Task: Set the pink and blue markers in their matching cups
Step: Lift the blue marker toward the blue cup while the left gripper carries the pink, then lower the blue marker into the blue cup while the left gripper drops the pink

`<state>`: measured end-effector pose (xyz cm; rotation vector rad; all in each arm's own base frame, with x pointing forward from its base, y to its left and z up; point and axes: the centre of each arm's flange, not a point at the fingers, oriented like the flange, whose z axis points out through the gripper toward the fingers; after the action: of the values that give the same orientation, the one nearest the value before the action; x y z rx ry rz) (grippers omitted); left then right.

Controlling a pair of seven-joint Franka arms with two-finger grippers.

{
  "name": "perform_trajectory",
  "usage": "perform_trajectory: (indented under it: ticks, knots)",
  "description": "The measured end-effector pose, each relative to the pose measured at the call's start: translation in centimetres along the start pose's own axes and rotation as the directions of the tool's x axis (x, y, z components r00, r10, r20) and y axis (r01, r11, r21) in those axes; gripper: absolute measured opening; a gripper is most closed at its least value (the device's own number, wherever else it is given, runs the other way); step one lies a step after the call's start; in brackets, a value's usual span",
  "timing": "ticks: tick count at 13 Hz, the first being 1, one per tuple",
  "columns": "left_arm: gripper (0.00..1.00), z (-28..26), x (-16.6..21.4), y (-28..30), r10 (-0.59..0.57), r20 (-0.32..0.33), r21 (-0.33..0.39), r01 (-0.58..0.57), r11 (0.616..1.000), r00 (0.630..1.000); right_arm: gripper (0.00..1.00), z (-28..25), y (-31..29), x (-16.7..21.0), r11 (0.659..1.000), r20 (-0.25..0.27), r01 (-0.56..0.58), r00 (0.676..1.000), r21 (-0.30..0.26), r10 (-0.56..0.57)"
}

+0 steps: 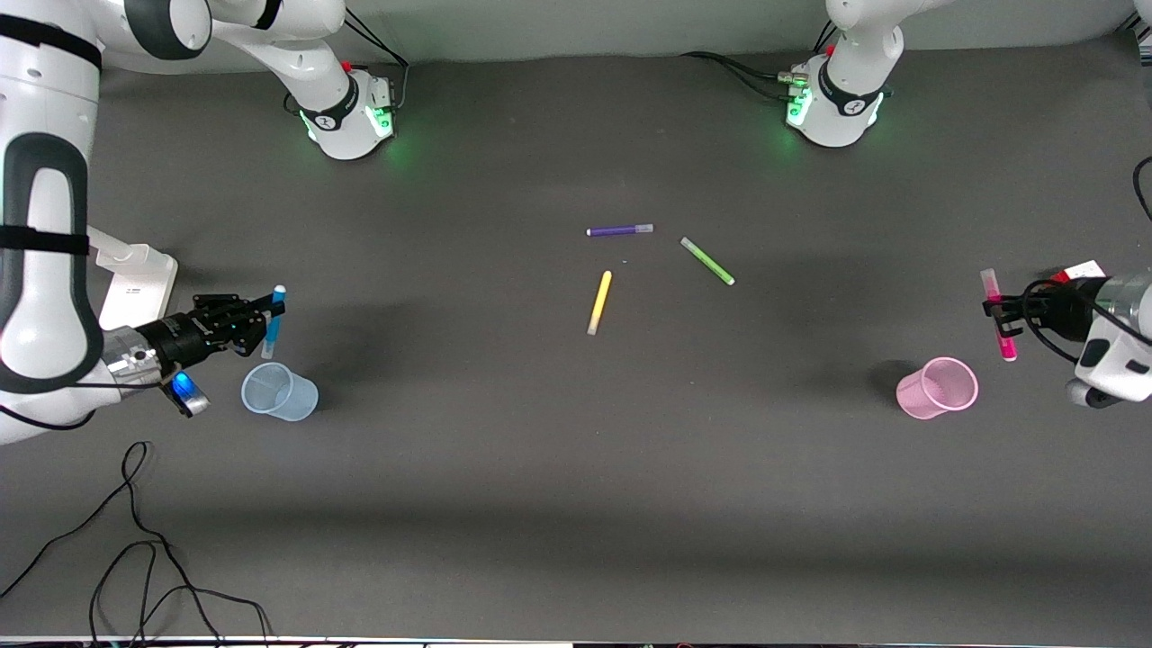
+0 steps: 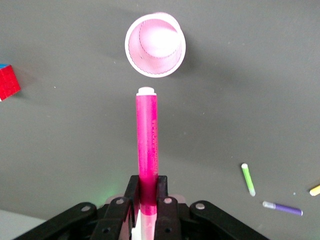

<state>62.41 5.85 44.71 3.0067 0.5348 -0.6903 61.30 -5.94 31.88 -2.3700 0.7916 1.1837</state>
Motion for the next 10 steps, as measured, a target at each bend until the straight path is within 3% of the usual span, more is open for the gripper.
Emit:
perform_trajectory:
  ticks: [5, 10]
  knots:
    - [0.17, 4.3, 4.8, 0.4, 0.132, 0.099, 0.05, -0.137, 0.989, 0.986, 0.17, 0.7, 2.6, 5.0, 0.999, -0.019, 0.002, 1.0, 0.033, -0.002]
    - [0.17, 8.0, 7.7, 0.5, 0.28, 0.159, 0.059, -0.292, 0.955, 0.947, 0.17, 0.9, 2.1, 6.9, 0.999, -0.062, -0.001, 0.998, 0.035, 0.004]
